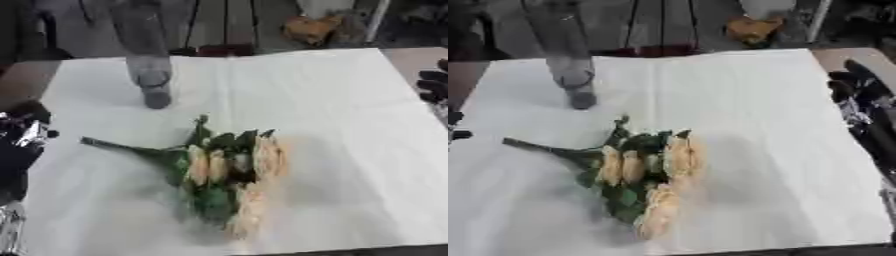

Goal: Arrange flowers into the vase.

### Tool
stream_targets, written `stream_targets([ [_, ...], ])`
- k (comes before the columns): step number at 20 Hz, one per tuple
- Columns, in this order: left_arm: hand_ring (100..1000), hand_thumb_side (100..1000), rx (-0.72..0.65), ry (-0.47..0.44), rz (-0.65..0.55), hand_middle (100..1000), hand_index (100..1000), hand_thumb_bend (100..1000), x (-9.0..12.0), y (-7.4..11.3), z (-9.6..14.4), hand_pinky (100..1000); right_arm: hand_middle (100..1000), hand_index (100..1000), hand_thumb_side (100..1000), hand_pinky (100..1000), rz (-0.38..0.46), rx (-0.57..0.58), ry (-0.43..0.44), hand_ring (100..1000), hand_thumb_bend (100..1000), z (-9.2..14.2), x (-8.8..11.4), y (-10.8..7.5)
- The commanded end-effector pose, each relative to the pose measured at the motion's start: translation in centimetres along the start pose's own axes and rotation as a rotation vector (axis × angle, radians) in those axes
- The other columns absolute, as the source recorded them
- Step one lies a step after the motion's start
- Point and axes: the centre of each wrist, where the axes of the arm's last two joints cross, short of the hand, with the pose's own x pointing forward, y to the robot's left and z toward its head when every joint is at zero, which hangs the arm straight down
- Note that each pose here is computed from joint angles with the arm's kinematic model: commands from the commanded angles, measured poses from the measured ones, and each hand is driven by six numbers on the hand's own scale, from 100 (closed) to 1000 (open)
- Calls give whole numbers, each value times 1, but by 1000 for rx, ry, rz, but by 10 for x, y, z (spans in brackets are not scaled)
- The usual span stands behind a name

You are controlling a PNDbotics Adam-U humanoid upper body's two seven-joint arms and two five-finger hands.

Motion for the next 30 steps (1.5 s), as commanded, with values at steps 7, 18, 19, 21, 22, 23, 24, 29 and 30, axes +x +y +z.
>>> stream_targets([
  [7, 757, 238, -118, -24, -306, 698, 713, 338, 35, 26, -19, 589, 850, 1000, 688, 888, 25, 11, -30, 890, 167, -4, 8, -4],
  [18, 743, 243, -259, 4, -668, 687, 735, 353, 60, 34, -23, 630, 850, 1000, 688, 889, 26, 16, -26, 890, 164, -4, 8, -4],
  [19, 743, 255, -276, 3, -691, 687, 738, 380, 61, 32, -23, 637, 850, 1000, 688, 889, 26, 17, -25, 890, 164, -4, 8, -4],
  [21, 742, 260, -307, 1, -732, 687, 741, 385, 61, 27, -22, 645, 850, 1000, 689, 889, 25, 18, -25, 890, 163, -4, 7, -4],
  [22, 741, 259, -322, -1, -751, 686, 741, 388, 61, 24, -22, 649, 850, 1000, 689, 889, 25, 18, -24, 890, 163, -4, 7, -4],
  [23, 741, 260, -334, -2, -768, 686, 742, 387, 61, 22, -22, 650, 850, 1000, 689, 889, 25, 19, -24, 890, 163, -4, 7, -4],
  [24, 739, 262, -347, -4, -786, 685, 743, 392, 60, 19, -22, 654, 850, 1000, 689, 889, 25, 19, -24, 889, 163, -4, 7, -4],
  [29, 738, 264, -422, -5, -856, 683, 744, 401, 50, 3, -22, 660, 850, 1000, 689, 889, 22, 20, -25, 889, 161, -4, 7, -3],
  [30, 737, 265, -433, -7, -869, 683, 745, 403, 48, 0, -23, 663, 850, 1000, 689, 889, 22, 21, -25, 889, 161, -4, 7, -3],
])
